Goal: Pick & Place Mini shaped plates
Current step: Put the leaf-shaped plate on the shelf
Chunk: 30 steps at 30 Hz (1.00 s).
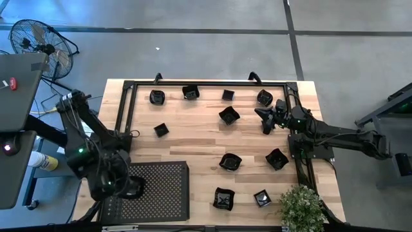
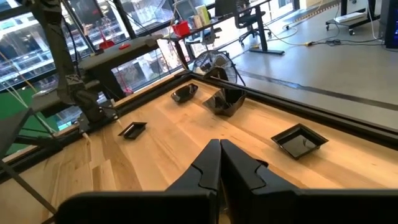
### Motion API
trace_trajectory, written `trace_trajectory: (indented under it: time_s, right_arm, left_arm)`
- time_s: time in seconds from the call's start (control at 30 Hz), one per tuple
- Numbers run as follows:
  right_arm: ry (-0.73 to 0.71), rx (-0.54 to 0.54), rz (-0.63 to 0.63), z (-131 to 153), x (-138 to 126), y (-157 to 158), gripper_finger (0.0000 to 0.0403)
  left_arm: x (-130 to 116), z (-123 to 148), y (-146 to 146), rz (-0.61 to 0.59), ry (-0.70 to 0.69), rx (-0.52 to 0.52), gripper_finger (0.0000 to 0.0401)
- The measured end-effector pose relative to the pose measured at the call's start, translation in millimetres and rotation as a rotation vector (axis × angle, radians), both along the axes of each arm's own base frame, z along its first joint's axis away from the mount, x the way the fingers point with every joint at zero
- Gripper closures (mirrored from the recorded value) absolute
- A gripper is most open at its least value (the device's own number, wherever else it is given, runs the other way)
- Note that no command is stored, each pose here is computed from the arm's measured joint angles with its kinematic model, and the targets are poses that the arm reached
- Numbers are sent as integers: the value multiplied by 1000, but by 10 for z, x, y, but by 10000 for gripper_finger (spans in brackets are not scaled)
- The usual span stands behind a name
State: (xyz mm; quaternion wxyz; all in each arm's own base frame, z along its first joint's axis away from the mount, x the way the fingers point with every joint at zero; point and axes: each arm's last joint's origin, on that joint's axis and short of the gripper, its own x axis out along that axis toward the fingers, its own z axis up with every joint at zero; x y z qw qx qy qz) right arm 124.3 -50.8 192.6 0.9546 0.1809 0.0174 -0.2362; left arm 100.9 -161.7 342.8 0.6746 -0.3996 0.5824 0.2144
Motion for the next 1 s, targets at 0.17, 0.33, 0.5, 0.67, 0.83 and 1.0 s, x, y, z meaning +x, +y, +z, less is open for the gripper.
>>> trace_trajectory:
  time_s: [0.17, 0.33, 0.5, 0.67, 0.83, 1.0]
  right_arm:
    - [-10, 10, -10, 4, -1, -2, 402]
    - [-18, 19, -18, 7, -1, -4, 402]
    - [-18, 17, -39, 7, -4, -10, 402]
    - [-22, 23, -66, 8, -8, -16, 402]
    - [-22, 24, -66, 7, -8, -16, 402]
    - [-21, 22, -81, 7, -10, -20, 402]
  left_arm:
    - [-132, 54, 229, -145, 16, 113, 401]
    - [-179, 93, 340, -326, -56, 188, 401]
    - [-185, 40, 347, -457, -82, 208, 401]
    - [-159, -49, 288, -546, -97, 180, 401]
    - [-137, -153, 247, -561, -101, 175, 401]
    - [-131, -201, 243, -559, -95, 190, 389]
